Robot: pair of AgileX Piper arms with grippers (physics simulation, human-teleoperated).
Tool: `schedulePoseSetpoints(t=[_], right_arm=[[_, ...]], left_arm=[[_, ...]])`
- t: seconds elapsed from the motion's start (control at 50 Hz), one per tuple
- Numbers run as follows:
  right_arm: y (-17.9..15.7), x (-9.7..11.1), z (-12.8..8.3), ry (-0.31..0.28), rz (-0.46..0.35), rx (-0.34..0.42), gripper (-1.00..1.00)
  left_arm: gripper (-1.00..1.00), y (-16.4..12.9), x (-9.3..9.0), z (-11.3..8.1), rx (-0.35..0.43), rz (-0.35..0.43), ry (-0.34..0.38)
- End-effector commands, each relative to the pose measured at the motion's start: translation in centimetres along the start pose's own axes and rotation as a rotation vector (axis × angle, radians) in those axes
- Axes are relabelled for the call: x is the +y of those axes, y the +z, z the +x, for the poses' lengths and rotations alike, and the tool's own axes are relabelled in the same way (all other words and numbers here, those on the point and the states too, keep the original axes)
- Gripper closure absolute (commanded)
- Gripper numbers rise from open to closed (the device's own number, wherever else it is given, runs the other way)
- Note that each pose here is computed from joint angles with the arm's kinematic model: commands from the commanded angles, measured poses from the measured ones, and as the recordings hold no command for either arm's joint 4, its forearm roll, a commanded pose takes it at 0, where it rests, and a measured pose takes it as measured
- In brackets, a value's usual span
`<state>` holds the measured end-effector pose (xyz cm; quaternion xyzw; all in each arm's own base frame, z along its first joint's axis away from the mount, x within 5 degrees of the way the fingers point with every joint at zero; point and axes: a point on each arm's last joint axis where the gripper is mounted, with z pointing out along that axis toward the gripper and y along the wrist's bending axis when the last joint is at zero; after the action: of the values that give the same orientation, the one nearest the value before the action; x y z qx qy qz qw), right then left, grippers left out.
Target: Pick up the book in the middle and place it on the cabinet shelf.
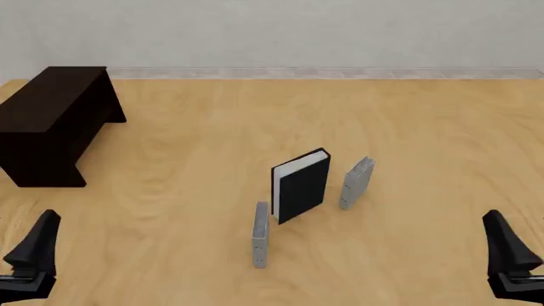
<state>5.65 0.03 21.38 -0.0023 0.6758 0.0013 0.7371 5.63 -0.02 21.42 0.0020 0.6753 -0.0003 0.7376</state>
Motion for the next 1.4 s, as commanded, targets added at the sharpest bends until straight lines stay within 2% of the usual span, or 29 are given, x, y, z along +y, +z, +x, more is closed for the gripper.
schedulePoseSetpoints(t=[0.02, 0.24, 0.34, 0.36, 0.44, 0.46, 0.6, 0.7, 0.88, 1.02, 1.06, 1.1, 1.18, 1.2, 1.28, 1.4], right_arm=[[0.0, 0.0, -0.2, -0.006, 0.006, -0.003, -1.00], [0.0, 0.0, -0.2, -0.005, 0.006, -0.005, -1.00], [0.0, 0.0, -0.2, -0.005, 0.006, -0.005, -1.00], [-0.1, 0.0, -0.2, -0.005, 0.006, -0.005, -1.00], [0.0, 0.0, -0.2, -0.005, 0.006, -0.005, -1.00], [0.0, 0.0, -0.2, -0.005, 0.006, -0.005, -1.00], [0.0, 0.0, -0.1, -0.004, 0.007, -0.005, -1.00], [0.0, 0.0, -0.2, -0.004, 0.007, -0.005, -1.00], [0.0, 0.0, -0.2, -0.004, 0.006, -0.005, -1.00], [0.0, 0.0, -0.2, -0.004, 0.006, -0.005, -1.00], [0.0, 0.0, -0.2, -0.004, 0.006, -0.005, -1.00], [0.0, 0.0, -0.2, -0.004, 0.006, -0.005, -1.00], [0.0, 0.0, -0.2, -0.004, 0.006, -0.005, -1.00], [0.0, 0.0, -0.2, -0.004, 0.006, -0.005, -1.00], [0.0, 0.0, -0.2, -0.004, 0.006, -0.005, -1.00], [0.0, 0.0, -0.2, -0.004, 0.006, -0.005, -1.00]], left_arm=[[-1.00, 0.3, 0.0, -0.1, -0.006, 0.005, -0.008], [-1.00, 2.8, -0.4, -0.3, 0.002, 0.043, -0.020], [-1.00, 4.4, -0.8, -0.3, -0.015, 0.075, 0.000], [-1.00, 5.1, -1.2, -0.5, -0.024, 0.107, -0.006], [-1.00, 6.0, -1.6, -0.6, -0.030, 0.134, -0.001], [-1.00, 6.3, -2.0, -0.8, -0.033, 0.163, 0.012], [-1.00, 8.2, -2.6, -1.2, -0.035, 0.189, 0.009], [-1.00, 9.2, -3.2, -0.9, -0.023, 0.211, -0.003], [-1.00, 11.0, -5.1, -1.3, -0.009, 0.298, 0.014], [-1.00, 12.3, -6.0, -1.8, 0.015, 0.324, 0.020], [-1.00, 12.4, -6.4, -1.9, 0.016, 0.346, 0.035], [-1.00, 12.7, -6.8, -1.7, 0.029, 0.362, 0.091], [-1.00, 13.3, -7.0, -2.0, 0.061, 0.361, 0.040], [-1.00, 13.5, -7.3, -1.8, 0.069, 0.372, 0.073], [-1.00, 14.3, -7.8, -2.7, 0.071, 0.381, 0.074], [-1.00, 15.3, -8.7, -2.8, 0.107, 0.405, 0.097]])
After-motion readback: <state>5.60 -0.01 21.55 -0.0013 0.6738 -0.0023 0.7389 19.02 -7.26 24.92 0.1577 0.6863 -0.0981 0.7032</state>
